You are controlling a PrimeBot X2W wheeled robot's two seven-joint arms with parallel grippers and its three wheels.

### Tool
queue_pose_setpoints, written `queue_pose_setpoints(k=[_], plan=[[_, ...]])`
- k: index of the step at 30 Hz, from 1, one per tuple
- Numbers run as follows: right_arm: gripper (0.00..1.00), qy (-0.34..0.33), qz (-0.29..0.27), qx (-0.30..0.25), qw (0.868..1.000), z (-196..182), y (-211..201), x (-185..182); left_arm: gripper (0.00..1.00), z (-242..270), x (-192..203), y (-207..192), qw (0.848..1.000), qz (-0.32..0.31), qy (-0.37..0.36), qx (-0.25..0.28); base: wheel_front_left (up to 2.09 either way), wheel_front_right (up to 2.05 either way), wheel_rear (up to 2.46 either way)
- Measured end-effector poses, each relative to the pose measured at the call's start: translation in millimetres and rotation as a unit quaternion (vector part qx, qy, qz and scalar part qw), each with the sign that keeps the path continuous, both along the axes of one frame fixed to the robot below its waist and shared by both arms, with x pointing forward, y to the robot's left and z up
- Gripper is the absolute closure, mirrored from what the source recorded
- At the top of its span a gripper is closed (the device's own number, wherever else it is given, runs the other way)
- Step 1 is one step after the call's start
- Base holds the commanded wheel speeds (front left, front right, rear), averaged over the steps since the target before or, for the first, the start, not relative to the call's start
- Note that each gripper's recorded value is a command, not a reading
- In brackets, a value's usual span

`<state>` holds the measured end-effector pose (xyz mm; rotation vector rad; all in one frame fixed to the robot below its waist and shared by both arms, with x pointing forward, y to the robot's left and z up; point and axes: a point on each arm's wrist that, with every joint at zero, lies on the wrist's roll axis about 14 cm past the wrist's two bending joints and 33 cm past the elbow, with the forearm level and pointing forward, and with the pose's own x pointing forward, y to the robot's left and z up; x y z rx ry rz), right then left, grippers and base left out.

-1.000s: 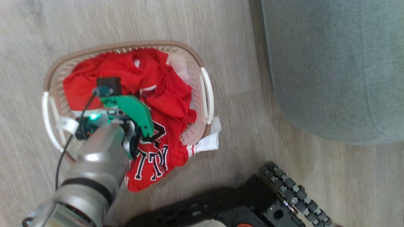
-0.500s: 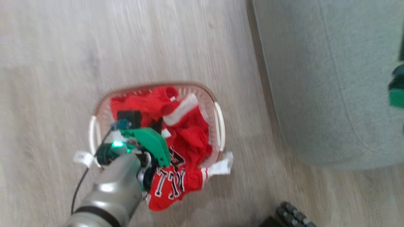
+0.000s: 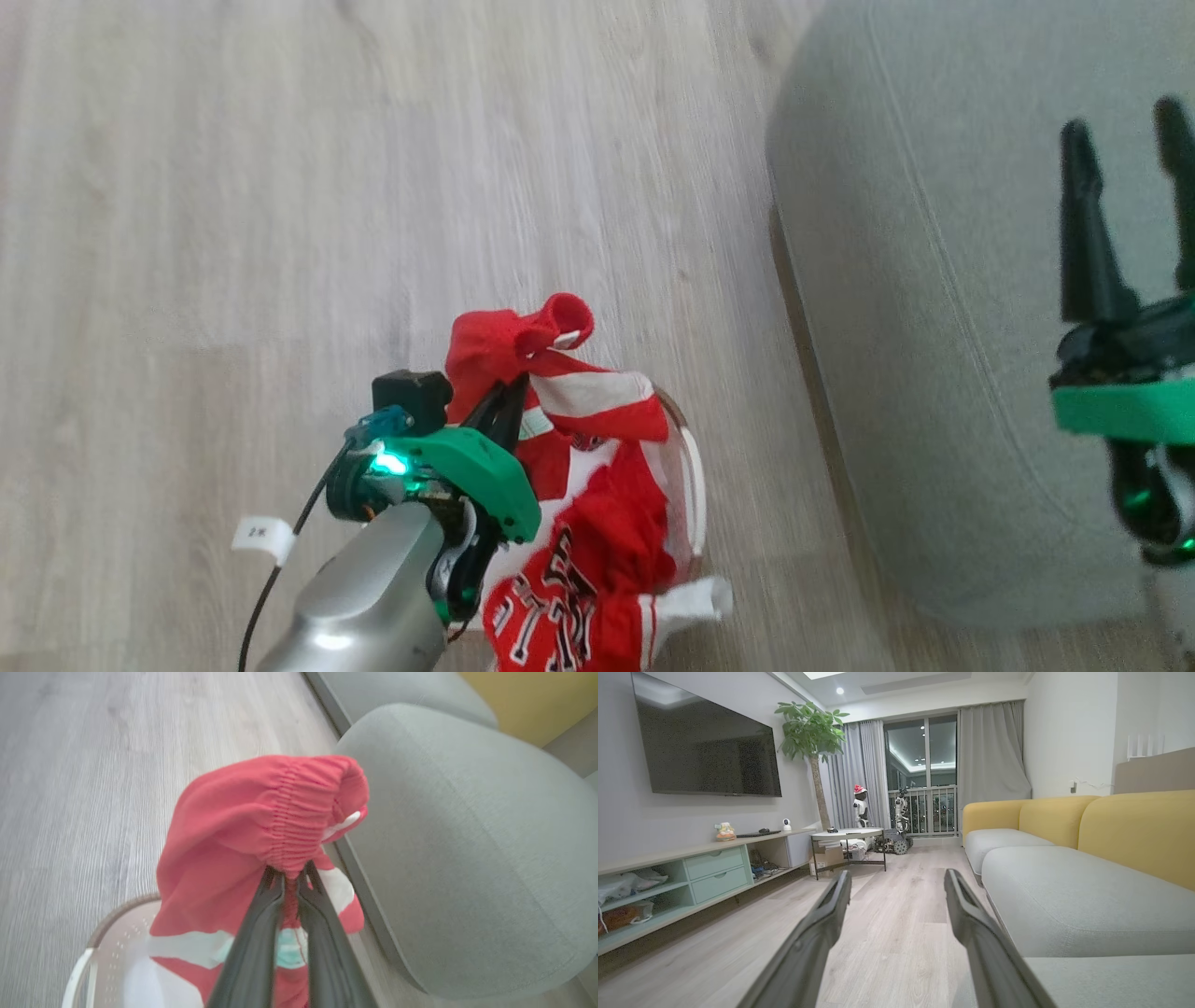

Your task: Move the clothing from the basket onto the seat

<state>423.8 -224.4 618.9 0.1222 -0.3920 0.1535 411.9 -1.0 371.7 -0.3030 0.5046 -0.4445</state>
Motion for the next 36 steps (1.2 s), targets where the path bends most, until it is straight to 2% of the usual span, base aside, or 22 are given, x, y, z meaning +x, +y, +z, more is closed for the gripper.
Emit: queue_pose_setpoints(k=[4,9,20,25,31,36], plan=[[0.00,-0.005,0.010,0.015,1.000,4.2,10.9,-15.4,1.00,43.5,3.0,6.2,0.997,0.003,-0.072,-0.007,0.00,0.00,0.00],[0.00,-0.001,0.026,0.024,0.999,1.5,27.2,-32.4,1.00,101.7,7.9,12.4,0.986,0.002,-0.164,-0.012,0.00,0.00,0.00],[0.00,0.002,0.063,0.025,0.998,-0.2,56.2,-51.1,1.00,226.9,8.1,4.8,0.947,-0.029,-0.319,-0.027,0.00,0.00,0.00],[0.00,0.017,0.088,0.023,0.996,-10.4,73.5,-54.8,1.00,258.4,5.1,-3.2,0.936,-0.045,-0.348,-0.035,0.00,0.00,0.00],[0.00,0.042,0.127,0.007,0.991,-25.6,95.2,-59.9,1.00,262.5,1.8,-6.4,0.935,-0.054,-0.349,-0.034,0.00,0.00,0.00],[0.00,0.074,0.176,-0.008,0.982,-44.2,119.8,-62.5,1.00,262.5,-1.7,-9.1,0.935,-0.060,-0.349,-0.034,0.00,0.00,0.00]])
